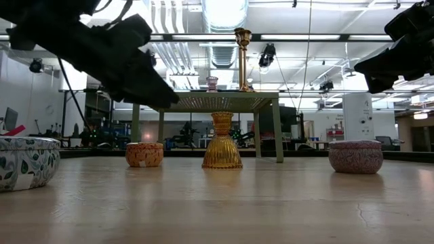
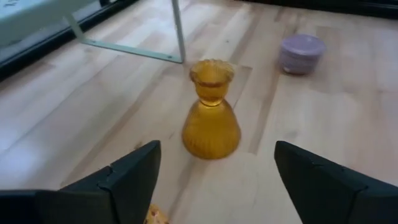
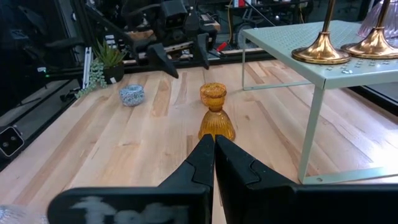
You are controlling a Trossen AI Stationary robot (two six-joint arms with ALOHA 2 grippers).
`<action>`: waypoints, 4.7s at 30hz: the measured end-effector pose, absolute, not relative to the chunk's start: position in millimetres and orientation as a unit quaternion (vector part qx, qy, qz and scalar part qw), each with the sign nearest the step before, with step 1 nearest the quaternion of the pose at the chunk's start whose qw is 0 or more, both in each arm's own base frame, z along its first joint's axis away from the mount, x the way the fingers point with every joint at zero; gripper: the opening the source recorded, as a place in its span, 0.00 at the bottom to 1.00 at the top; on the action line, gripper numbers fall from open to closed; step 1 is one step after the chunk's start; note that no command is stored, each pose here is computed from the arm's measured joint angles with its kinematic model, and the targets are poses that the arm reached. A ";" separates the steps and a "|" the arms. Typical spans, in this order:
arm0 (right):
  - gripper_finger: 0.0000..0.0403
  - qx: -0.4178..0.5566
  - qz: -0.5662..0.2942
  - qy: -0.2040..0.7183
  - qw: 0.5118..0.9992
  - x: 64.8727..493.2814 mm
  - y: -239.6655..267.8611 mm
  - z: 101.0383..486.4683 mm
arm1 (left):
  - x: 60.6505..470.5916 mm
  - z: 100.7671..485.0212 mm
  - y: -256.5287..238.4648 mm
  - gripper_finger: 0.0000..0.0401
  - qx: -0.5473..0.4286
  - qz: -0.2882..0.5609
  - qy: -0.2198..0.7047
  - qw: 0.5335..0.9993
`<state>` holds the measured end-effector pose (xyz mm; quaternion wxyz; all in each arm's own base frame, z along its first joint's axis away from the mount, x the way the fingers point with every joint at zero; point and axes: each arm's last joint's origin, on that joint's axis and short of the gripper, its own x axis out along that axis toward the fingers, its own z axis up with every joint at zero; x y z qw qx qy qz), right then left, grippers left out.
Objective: Pick & Place candle stick holders
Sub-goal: Put the yellow glass candle holder on the shelf aligned with the pink glass candle holder
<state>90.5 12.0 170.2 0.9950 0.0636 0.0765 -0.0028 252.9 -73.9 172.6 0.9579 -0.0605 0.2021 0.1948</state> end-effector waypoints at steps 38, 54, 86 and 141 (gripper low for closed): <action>0.02 0.064 -0.003 0.076 0.995 90.5 12.0 170.3 | 269.0 162.0 -68.2 0.85 -0.060 0.219 0.196 0.954; 0.02 0.064 -0.003 0.076 0.995 90.5 12.0 170.3 | 278.4 154.7 -64.0 0.85 -0.052 0.224 0.179 0.957; 0.02 0.064 -0.003 0.076 0.995 90.5 12.0 170.1 | 341.6 131.2 -51.0 0.85 -0.038 0.240 0.186 0.952; 0.02 0.064 -0.003 0.076 0.995 90.5 12.0 170.1 | 355.6 127.7 -28.9 0.35 -0.059 0.243 0.190 0.949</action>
